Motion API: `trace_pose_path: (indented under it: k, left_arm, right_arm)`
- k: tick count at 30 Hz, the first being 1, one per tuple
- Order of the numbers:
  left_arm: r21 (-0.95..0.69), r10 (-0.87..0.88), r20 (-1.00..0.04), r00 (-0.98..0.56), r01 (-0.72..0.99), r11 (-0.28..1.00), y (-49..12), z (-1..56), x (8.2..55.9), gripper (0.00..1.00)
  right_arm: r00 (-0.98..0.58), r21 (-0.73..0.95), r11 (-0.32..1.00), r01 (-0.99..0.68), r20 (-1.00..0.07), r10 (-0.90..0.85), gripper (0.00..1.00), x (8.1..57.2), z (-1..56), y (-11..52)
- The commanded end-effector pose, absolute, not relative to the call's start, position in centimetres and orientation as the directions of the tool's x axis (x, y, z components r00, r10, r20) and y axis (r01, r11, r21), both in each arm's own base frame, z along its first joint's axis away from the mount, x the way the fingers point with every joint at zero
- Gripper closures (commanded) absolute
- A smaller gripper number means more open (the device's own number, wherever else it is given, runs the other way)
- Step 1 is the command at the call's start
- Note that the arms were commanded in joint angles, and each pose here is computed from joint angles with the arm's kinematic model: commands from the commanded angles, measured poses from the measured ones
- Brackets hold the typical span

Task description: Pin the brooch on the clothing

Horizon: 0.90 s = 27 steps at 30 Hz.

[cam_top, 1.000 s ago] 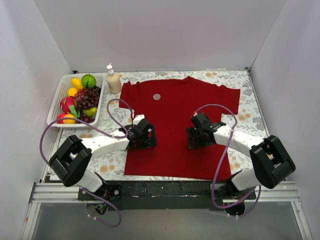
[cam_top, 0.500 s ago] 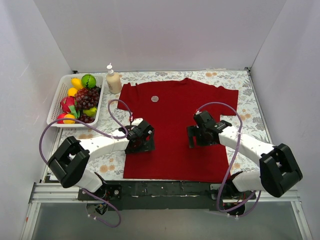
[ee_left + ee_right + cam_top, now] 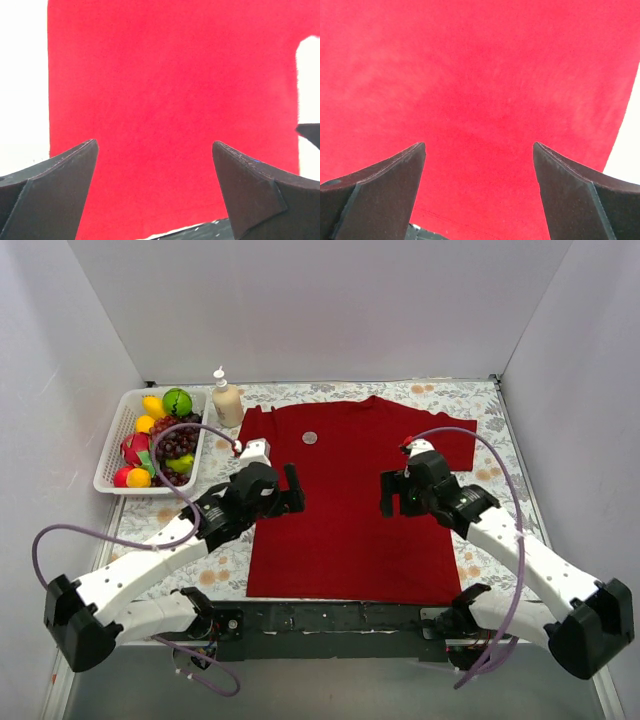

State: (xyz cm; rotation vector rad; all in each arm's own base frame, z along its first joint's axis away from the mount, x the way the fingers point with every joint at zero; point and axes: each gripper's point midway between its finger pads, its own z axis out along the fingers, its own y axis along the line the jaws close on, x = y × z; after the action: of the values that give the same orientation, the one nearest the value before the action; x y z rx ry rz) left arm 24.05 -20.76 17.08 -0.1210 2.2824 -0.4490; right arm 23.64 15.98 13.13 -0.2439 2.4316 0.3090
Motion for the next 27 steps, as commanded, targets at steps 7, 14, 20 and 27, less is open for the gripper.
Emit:
trace_pose_path:
  k: [7, 14, 20, 27]
  left_arm:
    - [-0.461, -0.370, -0.833, -0.412, 0.147, 0.875, -18.3, 26.6, 24.7, 0.02]
    - [-0.513, -0.444, -0.835, -0.326, 0.168, 0.842, -16.7, 28.9, 23.9, 0.02]
    - [-0.539, -0.486, -0.831, -0.270, 0.179, 0.823, -15.6, 30.1, 23.4, 0.02]
    - [-0.537, -0.493, -0.835, -0.244, 0.166, 0.827, -14.9, 30.0, 23.4, 0.02]
  right_arm:
    - [-0.360, 0.227, 0.919, -0.322, -0.927, 0.103, 0.05, 24.9, 25.8, 14.8]
    - [-0.161, 0.238, 0.901, -0.362, -0.968, 0.191, 0.05, 23.8, 29.3, 13.4]
    - [-0.109, 0.228, 0.901, -0.370, -0.973, 0.201, 0.05, 23.5, 29.7, 13.0]
    - [-0.097, 0.227, 0.903, -0.365, -0.974, 0.205, 0.05, 23.7, 29.2, 13.0]
